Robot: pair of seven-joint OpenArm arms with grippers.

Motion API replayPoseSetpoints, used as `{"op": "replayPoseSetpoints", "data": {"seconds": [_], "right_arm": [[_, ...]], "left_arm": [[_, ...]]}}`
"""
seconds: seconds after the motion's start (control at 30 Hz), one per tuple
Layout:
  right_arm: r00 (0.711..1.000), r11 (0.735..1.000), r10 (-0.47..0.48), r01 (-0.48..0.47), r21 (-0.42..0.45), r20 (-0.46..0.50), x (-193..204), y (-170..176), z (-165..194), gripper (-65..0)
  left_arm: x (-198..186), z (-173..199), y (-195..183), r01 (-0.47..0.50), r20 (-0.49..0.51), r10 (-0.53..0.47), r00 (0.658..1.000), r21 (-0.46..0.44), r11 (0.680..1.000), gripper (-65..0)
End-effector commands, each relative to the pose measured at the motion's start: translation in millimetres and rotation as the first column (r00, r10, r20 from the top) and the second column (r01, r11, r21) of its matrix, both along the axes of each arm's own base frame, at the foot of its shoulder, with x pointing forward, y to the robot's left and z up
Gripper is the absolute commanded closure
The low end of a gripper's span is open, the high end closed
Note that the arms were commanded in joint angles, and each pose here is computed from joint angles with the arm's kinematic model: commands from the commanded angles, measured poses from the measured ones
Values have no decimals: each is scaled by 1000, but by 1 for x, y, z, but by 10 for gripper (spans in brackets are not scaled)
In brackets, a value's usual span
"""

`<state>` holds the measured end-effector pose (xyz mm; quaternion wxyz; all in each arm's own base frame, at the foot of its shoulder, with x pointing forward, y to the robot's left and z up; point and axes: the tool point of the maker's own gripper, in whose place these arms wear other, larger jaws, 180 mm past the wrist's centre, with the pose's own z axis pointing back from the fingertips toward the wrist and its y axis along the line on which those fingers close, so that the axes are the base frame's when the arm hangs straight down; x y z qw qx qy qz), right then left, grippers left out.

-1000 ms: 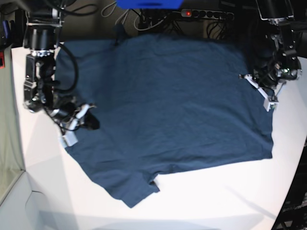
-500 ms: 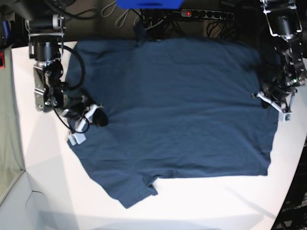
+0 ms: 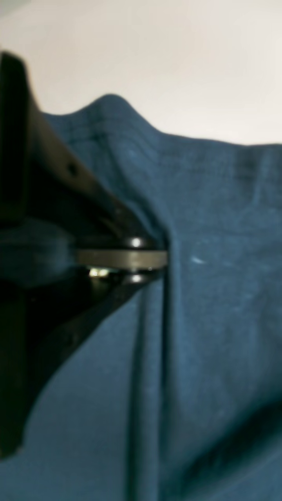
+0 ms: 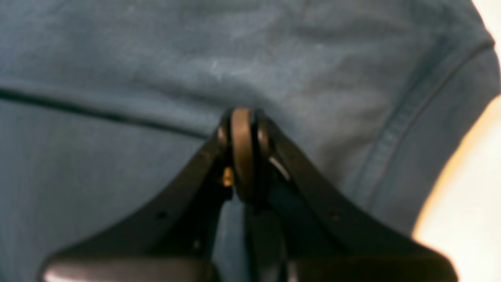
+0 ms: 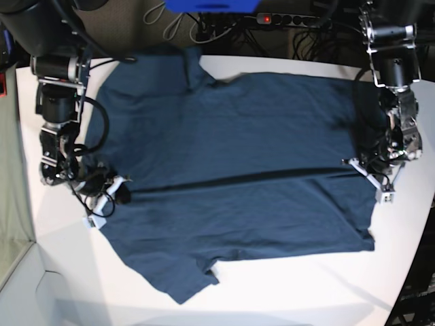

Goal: Layout the t-shirt on the table in an organized manner, then fold the t-shirt properly
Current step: 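Drag the shirt with both grippers toward the robot's base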

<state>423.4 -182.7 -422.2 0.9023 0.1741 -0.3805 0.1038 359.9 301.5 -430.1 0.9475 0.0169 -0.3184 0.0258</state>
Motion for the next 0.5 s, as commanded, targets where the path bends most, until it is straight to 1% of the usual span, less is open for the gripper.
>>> {"op": "replayPoseSetpoints", "data": {"seconds": [0.0,0.1,0.23,0.3,0.37,0.47], "right_arm": [[999,999,-18,19,-33,36,11,-14,13,-15],[997,998,-20,24,-61,71,19,-19,19,-15],[997,996,-12,18,-84,74,21,-21,22,-13],[995,996,-13,22,-82,100,25,-22,30,-11],[992,995,-31,43,-94,124,24,-32,40,-11],[986,992,-45,64,-111,163,19,-40,56,-12]], "left_arm": [[3,7,7,4,0,-4,1000,21,1000,0],[14,12,-5,39,12,-39,999,22,999,0],[19,17,-11,62,17,-63,998,27,998,0],[27,32,-14,73,60,-76,995,40,996,0],[29,43,-18,89,84,-93,992,54,995,0],[12,50,-17,97,41,-100,994,67,993,0]]}}
